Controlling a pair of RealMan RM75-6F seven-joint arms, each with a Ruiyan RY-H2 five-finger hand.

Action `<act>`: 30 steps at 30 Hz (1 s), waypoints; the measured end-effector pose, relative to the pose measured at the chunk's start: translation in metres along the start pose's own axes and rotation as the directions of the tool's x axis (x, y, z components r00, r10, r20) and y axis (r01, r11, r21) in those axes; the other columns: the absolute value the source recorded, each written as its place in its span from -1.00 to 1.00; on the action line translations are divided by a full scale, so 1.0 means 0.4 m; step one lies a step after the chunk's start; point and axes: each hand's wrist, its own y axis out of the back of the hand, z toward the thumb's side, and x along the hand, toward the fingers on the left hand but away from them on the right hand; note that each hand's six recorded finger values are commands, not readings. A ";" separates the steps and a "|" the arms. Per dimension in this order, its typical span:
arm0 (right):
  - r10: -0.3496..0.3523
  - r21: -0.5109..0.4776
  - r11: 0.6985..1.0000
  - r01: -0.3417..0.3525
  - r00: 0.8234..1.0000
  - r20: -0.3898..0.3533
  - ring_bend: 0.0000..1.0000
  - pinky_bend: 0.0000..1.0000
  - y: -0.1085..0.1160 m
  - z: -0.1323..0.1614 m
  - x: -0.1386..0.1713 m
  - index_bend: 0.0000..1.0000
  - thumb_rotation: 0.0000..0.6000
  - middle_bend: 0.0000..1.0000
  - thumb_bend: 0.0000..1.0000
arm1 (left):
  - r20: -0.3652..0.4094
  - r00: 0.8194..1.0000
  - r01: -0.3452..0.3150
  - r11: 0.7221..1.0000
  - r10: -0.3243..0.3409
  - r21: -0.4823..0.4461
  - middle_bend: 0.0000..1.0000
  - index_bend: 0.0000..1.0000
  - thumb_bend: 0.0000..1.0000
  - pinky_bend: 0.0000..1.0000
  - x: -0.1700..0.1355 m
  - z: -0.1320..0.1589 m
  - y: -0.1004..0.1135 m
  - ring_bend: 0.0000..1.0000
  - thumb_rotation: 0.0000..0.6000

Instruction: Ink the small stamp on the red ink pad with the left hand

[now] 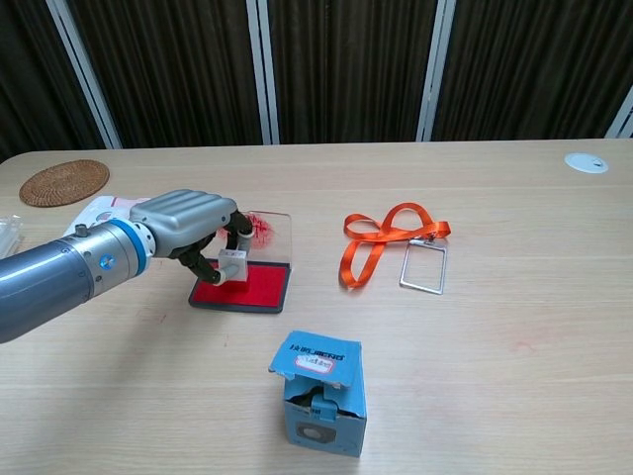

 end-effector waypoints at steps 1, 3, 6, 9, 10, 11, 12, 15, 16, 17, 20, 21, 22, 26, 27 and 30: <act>0.000 0.000 1.000 0.000 1.000 0.000 -1.00 -1.00 0.000 0.000 0.000 -1.00 1.00 -1.00 -1.00 | 0.000 1.000 -0.002 1.000 0.002 -0.002 0.03 0.14 -0.04 0.69 -0.001 -0.001 0.002 0.61 1.00; 0.000 0.000 1.000 0.000 1.000 -0.002 -1.00 -1.00 0.000 0.001 0.001 -1.00 1.00 -1.00 -1.00 | 0.001 1.000 -0.009 1.000 0.009 -0.007 0.03 0.14 -0.04 0.69 -0.004 -0.003 0.009 0.61 1.00; 0.001 -0.001 1.000 -0.001 1.000 -0.003 -1.00 -1.00 0.000 0.002 0.001 -1.00 1.00 -1.00 -1.00 | 0.003 1.000 -0.025 0.999 0.025 -0.022 0.03 0.14 -0.04 0.69 -0.009 -0.004 0.025 0.61 1.00; 0.001 -0.001 1.000 -0.001 1.000 -0.006 -1.00 -1.00 0.000 0.003 0.002 -1.00 1.00 -1.00 -1.00 | 0.006 0.999 -0.049 0.998 0.049 -0.040 0.03 0.14 -0.04 0.69 -0.018 -0.010 0.051 0.61 1.00; 0.000 -0.002 1.000 0.000 1.000 -0.007 -1.00 -1.00 0.000 0.004 0.003 -1.00 1.00 -1.00 -1.00 | 0.006 0.998 -0.057 0.997 0.057 -0.046 0.03 0.14 -0.04 0.69 -0.023 -0.012 0.061 0.61 1.00; 0.000 -0.002 1.000 0.000 1.000 -0.008 -1.00 -1.00 0.001 0.005 0.003 -1.00 1.00 -1.00 -1.00 | 0.007 0.998 -0.066 0.996 0.067 -0.052 0.03 0.14 -0.04 0.69 -0.029 -0.017 0.073 0.61 1.00; -0.001 -0.002 1.000 0.001 1.000 -0.009 -1.00 -1.00 0.001 0.005 0.004 -1.00 1.00 -1.00 -1.00 | 0.007 0.997 -0.074 0.996 0.074 -0.056 0.03 0.14 -0.04 0.69 -0.034 -0.021 0.083 0.61 1.00; -0.001 -0.004 1.000 0.001 1.000 -0.015 -1.00 -1.00 0.002 0.009 0.006 -1.00 1.00 -1.00 -1.00 | -0.001 0.995 -0.095 0.994 0.095 -0.061 0.03 0.14 -0.05 0.69 -0.054 -0.045 0.112 0.61 1.00; -0.001 -0.004 1.000 0.001 1.000 -0.016 -1.00 -1.00 0.002 0.010 0.007 -1.00 1.00 -1.00 -1.00 | -0.006 0.995 -0.100 0.993 0.099 -0.060 0.03 0.14 -0.05 0.69 -0.060 -0.054 0.118 0.61 1.00; -0.001 -0.004 1.000 0.001 1.000 -0.018 -1.00 -1.00 0.002 0.011 0.008 -1.00 1.00 -1.00 -1.00 | -0.014 0.995 -0.103 0.993 0.103 -0.058 0.03 0.14 -0.05 0.69 -0.069 -0.067 0.123 0.61 1.00; 0.000 -0.004 1.000 0.000 1.000 -0.023 -1.00 -1.00 0.002 0.014 0.010 -1.00 1.00 -1.00 -1.00 | -0.037 0.994 -0.103 0.993 0.101 -0.057 0.03 0.14 -0.04 0.69 -0.087 -0.096 0.122 0.61 1.00; 0.000 -0.005 1.000 0.000 1.000 -0.024 -1.00 -1.00 0.002 0.016 0.011 -1.00 1.00 -1.00 -1.00 | -0.042 0.994 -0.101 0.993 0.099 -0.057 0.03 0.14 -0.04 0.69 -0.090 -0.102 0.120 0.61 1.00; 0.000 -0.005 1.000 0.000 1.000 -0.025 -1.00 -1.00 0.002 0.016 0.011 -1.00 1.00 -1.00 -1.00 | -0.045 0.994 -0.100 0.993 0.098 -0.058 0.03 0.14 -0.04 0.69 -0.093 -0.106 0.118 0.61 1.00; -0.001 -0.008 1.000 0.001 1.000 -0.030 -1.00 -1.00 0.004 0.019 0.014 -1.00 1.00 -1.00 -1.00 | -0.066 0.995 -0.082 0.995 0.078 -0.055 0.03 0.13 -0.05 0.69 -0.113 -0.133 0.094 0.61 1.00; -0.002 -0.009 1.000 0.001 0.999 -0.032 -1.00 -1.00 0.004 0.021 0.015 -1.00 1.00 -1.00 -1.00 | -0.072 0.995 -0.075 0.996 0.072 -0.053 0.03 0.12 -0.05 0.69 -0.119 -0.142 0.085 0.61 1.00; -0.001 -0.010 1.000 0.000 0.999 -0.039 -1.00 -1.00 0.005 0.024 0.018 -1.00 1.00 -1.00 -1.00 | -0.092 0.994 -0.057 0.997 0.052 -0.048 0.03 0.12 -0.05 0.69 -0.135 -0.172 0.059 0.61 1.00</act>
